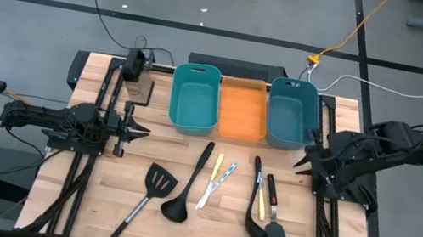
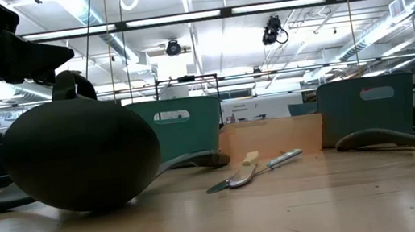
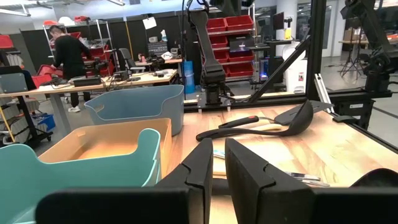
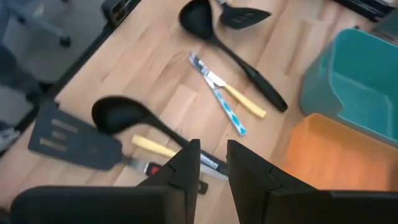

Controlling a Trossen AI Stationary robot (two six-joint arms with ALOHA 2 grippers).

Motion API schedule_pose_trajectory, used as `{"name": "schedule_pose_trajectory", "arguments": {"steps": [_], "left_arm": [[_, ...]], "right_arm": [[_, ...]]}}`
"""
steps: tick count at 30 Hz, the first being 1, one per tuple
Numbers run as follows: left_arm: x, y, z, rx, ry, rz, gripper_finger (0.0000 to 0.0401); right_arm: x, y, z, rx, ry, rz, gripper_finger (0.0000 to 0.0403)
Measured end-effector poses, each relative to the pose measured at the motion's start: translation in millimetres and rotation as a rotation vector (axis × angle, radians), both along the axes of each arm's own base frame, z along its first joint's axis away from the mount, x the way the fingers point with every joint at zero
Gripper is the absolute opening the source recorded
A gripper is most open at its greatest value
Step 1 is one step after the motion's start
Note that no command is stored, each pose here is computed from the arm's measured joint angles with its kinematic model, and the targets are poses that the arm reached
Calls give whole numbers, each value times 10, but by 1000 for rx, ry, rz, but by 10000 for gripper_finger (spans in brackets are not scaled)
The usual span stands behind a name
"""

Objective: Pick & Place Kitchen Items
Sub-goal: Put the right black spatula into the green bin

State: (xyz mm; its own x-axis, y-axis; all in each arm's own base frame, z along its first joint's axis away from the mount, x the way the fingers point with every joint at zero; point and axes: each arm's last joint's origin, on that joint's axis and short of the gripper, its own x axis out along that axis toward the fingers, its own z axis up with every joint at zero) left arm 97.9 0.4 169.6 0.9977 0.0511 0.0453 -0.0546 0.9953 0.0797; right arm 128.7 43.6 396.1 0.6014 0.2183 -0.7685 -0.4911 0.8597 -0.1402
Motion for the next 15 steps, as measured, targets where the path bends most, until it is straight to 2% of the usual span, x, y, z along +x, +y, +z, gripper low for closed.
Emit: {"name": "schedule_pose_trajectory", "arguments": {"steps": [8,15], "left_arm": [[0,0,0,0,0,0,49],[0,0,0,0,0,0,49]], "right_arm": [[21,90,-224,-72,66,111,87],[26,142,-311,-148,77,235,87]]}}
